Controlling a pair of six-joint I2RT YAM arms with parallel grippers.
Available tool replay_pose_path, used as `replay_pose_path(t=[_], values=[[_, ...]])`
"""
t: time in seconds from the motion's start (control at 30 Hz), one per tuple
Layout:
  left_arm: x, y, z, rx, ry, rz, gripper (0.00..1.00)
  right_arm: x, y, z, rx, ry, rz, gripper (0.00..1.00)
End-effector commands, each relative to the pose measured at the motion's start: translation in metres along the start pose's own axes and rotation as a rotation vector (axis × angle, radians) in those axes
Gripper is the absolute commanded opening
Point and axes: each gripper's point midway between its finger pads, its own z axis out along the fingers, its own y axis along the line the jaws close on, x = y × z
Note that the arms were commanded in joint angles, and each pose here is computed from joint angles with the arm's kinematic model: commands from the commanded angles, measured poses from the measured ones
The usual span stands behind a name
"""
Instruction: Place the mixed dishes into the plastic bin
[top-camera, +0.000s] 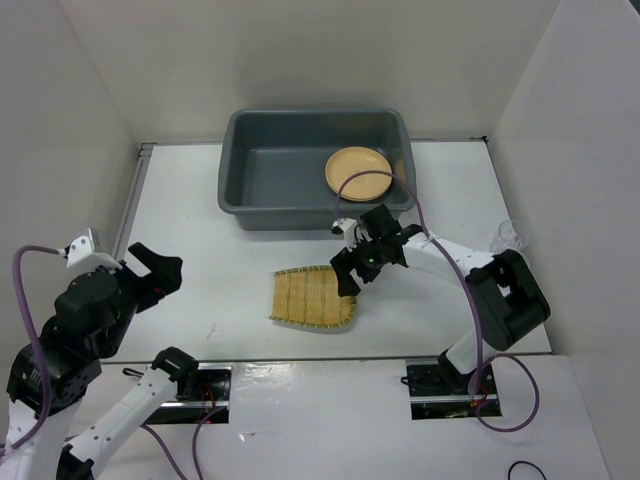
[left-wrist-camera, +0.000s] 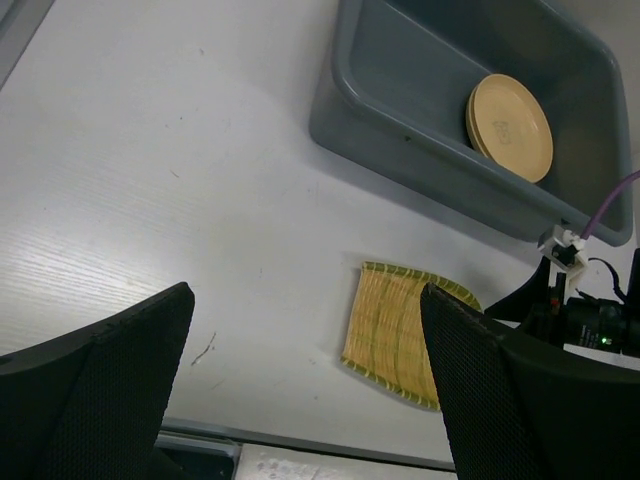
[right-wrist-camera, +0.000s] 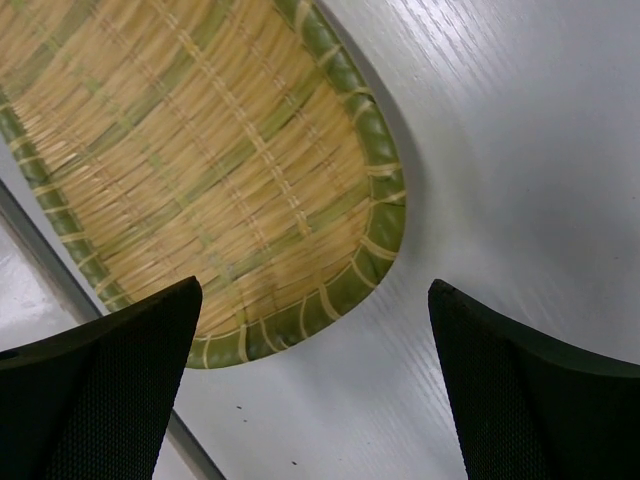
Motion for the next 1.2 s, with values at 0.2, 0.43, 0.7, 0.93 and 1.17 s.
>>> replay_pose_path(t=[0.2, 0.43, 0.7, 0.93, 1.17], values=[[-0.005, -0.004, 0.003, -0.006, -0.005, 0.029, 1.0, -0.016, -0.01, 0.01, 0.008, -0.048, -0.037, 0.98], [-0.008, -0.001, -0.001, 0.0, -0.025, 0.008, 1.0, -0.011, -0.005, 0.017, -0.053, -0.034, -0.08, 0.89], [-0.006, 0.0, -0.001, -0.005, -0.019, 0.013, 1.0, -0.008, 0.002, 0.014, -0.099, -0.027, -0.134, 0.85], [-0.005, 0.0, -0.001, -0.006, -0.005, 0.028, 1.0, -0.006, 0.006, 0.016, -0.132, -0.027, -0.146, 0.44], [0.005, 0.013, -0.008, -0.047, 0.043, 0.052, 1.0, -0.012, 0.01, 0.006, -0.128, -0.042, -0.175, 0.0]])
